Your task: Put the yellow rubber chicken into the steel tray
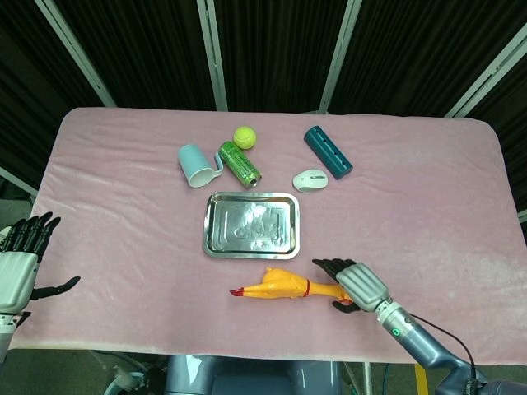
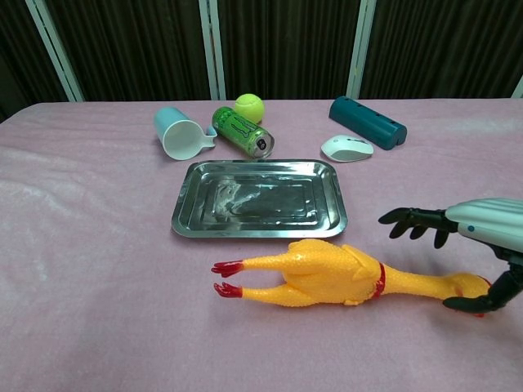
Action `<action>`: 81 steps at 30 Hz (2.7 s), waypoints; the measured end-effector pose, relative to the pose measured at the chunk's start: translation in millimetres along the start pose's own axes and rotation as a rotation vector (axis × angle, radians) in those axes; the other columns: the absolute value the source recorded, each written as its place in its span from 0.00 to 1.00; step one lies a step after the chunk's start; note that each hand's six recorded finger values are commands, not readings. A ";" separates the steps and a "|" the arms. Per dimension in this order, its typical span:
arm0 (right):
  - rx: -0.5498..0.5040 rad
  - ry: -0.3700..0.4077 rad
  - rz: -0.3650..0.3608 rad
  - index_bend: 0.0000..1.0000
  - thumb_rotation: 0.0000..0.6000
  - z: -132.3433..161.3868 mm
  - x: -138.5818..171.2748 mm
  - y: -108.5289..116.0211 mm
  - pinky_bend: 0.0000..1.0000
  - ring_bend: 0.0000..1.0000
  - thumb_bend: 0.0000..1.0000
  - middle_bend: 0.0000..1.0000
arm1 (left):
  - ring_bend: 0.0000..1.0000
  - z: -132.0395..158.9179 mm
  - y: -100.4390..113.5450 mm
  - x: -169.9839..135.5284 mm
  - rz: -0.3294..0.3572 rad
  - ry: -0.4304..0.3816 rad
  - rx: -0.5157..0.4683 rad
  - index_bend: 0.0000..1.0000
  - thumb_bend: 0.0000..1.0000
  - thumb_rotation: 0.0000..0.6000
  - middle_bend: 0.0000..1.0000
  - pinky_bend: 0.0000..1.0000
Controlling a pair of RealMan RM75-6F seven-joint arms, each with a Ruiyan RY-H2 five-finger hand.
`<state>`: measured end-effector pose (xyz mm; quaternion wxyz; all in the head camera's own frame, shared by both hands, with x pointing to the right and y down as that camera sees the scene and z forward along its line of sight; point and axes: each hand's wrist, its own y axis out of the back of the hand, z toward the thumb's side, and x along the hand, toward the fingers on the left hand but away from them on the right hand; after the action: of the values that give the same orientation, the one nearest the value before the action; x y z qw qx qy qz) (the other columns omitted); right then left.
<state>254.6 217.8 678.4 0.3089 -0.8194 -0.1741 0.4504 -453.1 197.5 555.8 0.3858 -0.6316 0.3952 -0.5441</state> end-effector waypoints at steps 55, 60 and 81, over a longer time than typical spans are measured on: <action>-0.234 0.077 -0.098 0.82 1.00 8.3 -26.2 30.5 0.83 0.67 0.61 0.67 | 0.00 15.7 -7.1 8.9 -0.055 -0.084 -0.055 0.10 0.00 1.00 0.07 0.00; -0.284 0.109 -0.124 0.82 1.00 2.1 -15.2 46.6 0.83 0.67 0.61 0.67 | 0.04 32.9 -5.4 15.3 -0.074 -0.135 -0.076 0.11 0.00 1.00 0.10 0.00; -0.232 0.119 -0.254 0.83 1.00 -6.7 -44.2 102.9 0.83 0.68 0.61 0.67 | 0.13 178.5 30.7 82.4 -0.185 -0.382 -0.284 0.15 0.02 1.00 0.15 0.01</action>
<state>237.3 113.5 640.7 0.2764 -0.8461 -0.3082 0.3356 -270.6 120.1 539.4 0.3096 -0.8043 0.3280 -0.3868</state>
